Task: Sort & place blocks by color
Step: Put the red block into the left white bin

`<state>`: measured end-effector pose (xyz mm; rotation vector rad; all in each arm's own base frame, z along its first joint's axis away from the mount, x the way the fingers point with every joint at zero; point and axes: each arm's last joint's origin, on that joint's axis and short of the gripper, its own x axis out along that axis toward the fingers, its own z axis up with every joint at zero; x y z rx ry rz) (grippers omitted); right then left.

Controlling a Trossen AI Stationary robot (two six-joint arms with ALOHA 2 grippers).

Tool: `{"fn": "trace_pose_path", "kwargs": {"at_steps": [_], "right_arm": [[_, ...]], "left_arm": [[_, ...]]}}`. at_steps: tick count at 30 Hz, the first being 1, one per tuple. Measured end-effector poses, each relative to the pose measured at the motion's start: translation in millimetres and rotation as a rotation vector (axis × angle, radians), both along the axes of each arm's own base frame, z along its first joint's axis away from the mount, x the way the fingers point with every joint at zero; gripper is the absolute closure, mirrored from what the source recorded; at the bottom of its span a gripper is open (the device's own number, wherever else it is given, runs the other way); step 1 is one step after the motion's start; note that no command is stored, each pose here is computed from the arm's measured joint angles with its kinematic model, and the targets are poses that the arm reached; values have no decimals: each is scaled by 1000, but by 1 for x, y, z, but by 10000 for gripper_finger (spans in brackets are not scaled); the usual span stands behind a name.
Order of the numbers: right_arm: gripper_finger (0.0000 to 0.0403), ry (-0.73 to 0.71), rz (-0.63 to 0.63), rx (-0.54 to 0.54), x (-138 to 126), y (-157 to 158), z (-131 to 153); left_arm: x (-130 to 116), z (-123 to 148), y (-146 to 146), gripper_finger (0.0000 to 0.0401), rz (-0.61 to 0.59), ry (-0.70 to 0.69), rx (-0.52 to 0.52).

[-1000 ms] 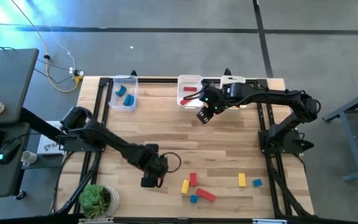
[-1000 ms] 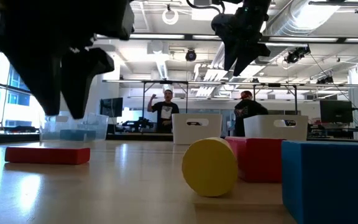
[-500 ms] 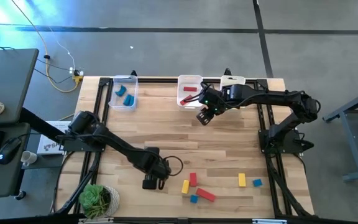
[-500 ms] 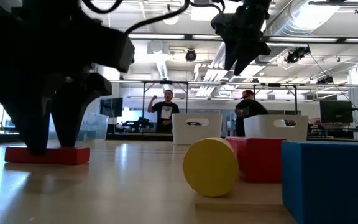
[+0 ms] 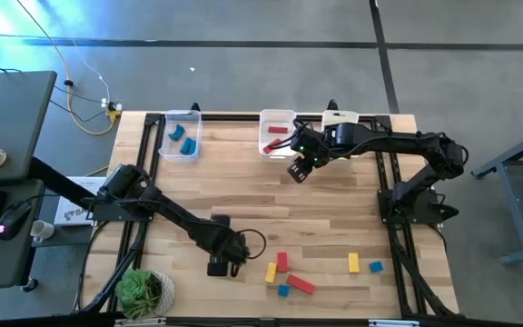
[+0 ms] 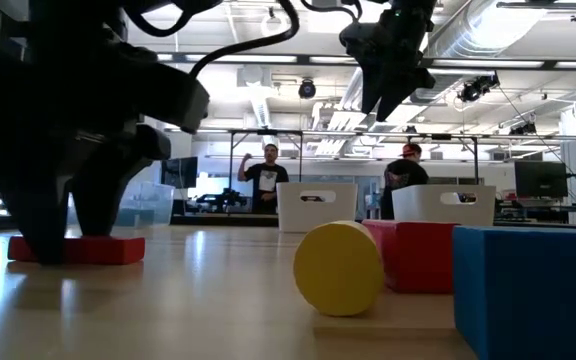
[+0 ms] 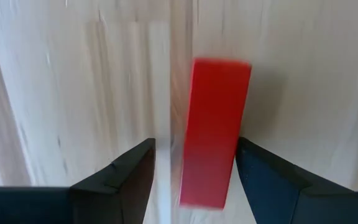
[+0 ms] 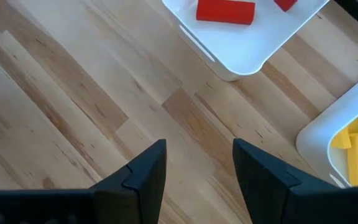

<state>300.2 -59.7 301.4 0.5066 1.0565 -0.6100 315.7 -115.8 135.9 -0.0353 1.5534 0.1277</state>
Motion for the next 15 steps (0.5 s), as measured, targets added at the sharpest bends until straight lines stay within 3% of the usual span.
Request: {"fn": "trace_pose_path", "kwargs": {"at_steps": [10, 15], "right_arm": [[232, 2, 7, -3, 0, 0, 0], [232, 1, 7, -3, 0, 0, 0]], "left_arm": [[-4, 0, -3, 199, -21, 26, 4], [-3, -1, -2, 238, -21, 25, -3]]}}
